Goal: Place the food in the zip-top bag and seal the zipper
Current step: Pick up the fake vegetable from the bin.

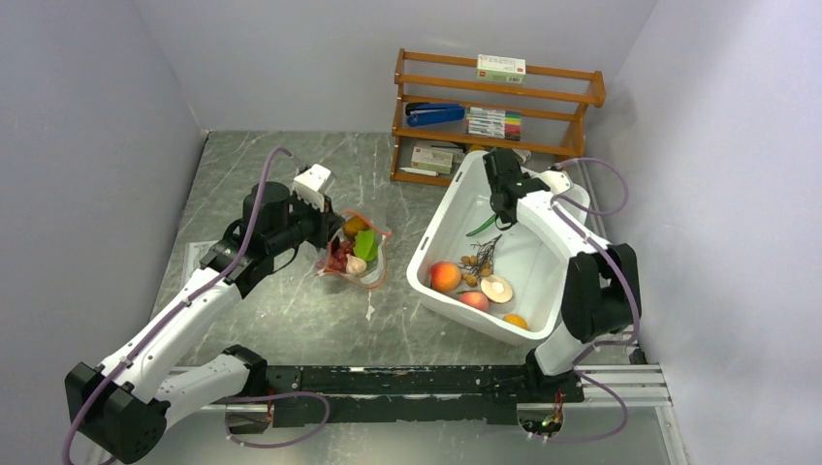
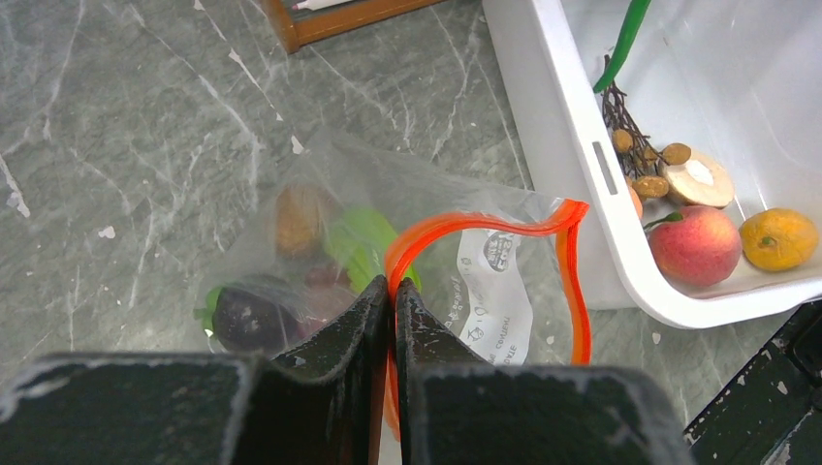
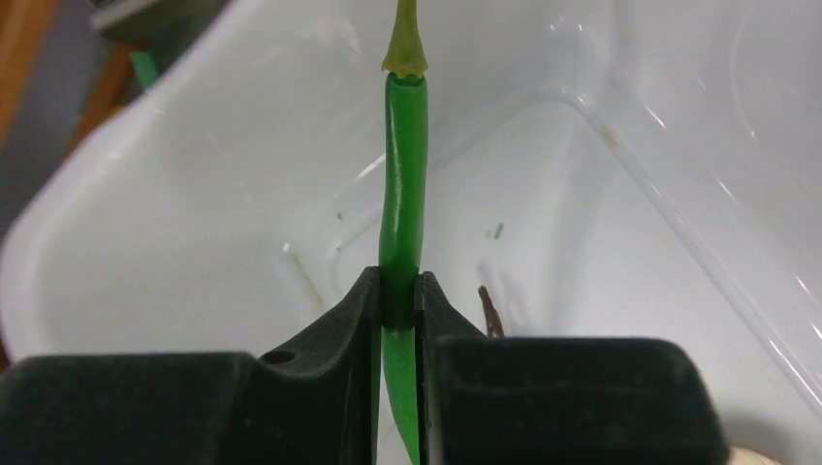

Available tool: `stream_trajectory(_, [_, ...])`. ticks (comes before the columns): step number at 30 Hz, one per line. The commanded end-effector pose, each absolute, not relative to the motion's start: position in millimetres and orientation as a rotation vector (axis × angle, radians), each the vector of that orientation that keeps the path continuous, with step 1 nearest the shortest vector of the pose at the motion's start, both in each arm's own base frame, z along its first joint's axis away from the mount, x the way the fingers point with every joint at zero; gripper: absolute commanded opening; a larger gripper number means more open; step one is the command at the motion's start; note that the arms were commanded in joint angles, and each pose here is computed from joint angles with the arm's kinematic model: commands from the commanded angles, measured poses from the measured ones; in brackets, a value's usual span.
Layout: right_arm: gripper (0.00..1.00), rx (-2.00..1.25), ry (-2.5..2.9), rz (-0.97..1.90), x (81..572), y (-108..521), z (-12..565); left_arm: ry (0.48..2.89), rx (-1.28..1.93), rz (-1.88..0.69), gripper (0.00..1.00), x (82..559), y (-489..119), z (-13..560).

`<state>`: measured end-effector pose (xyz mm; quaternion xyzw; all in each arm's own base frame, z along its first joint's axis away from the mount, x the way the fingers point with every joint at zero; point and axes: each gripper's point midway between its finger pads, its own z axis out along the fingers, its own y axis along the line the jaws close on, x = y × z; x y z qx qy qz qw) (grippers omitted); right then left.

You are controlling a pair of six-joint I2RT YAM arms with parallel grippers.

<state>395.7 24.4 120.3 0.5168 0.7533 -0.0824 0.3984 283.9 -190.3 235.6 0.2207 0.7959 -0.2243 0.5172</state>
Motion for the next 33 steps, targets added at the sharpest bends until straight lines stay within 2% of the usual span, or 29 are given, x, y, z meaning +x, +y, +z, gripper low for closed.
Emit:
stream_trajectory(1, [0.02, 1.205, 1.750, -0.152, 414.1, 14.8, 162.0, 1.886, 0.563, -0.552, 0.07, 283.7, -192.9, 241.7])
stream_trajectory(9, [0.01, 0.849, 1.664, 0.205, 426.3, 54.5, 238.8, 1.875, 0.550, -0.543, 0.07, 284.3, -190.9, 243.4])
stream_trajectory(14, [0.01, 0.535, 1.646, 0.439, 414.0, 97.5, 275.4, 1.889, 0.545, -0.533, 0.07, 285.7, -189.8, 240.7])
stream_trajectory(21, [0.06, 0.093, 1.600, 0.763, 368.8, 167.2, 302.2, 1.855, 0.527, -0.531, 0.07, 284.7, -187.5, 248.2])
stream_trajectory(33, [0.07, -0.337, 1.254, 0.966, 279.0, 254.4, 355.5, 1.861, 0.516, -0.573, 0.07, 282.9, -192.4, 249.3])
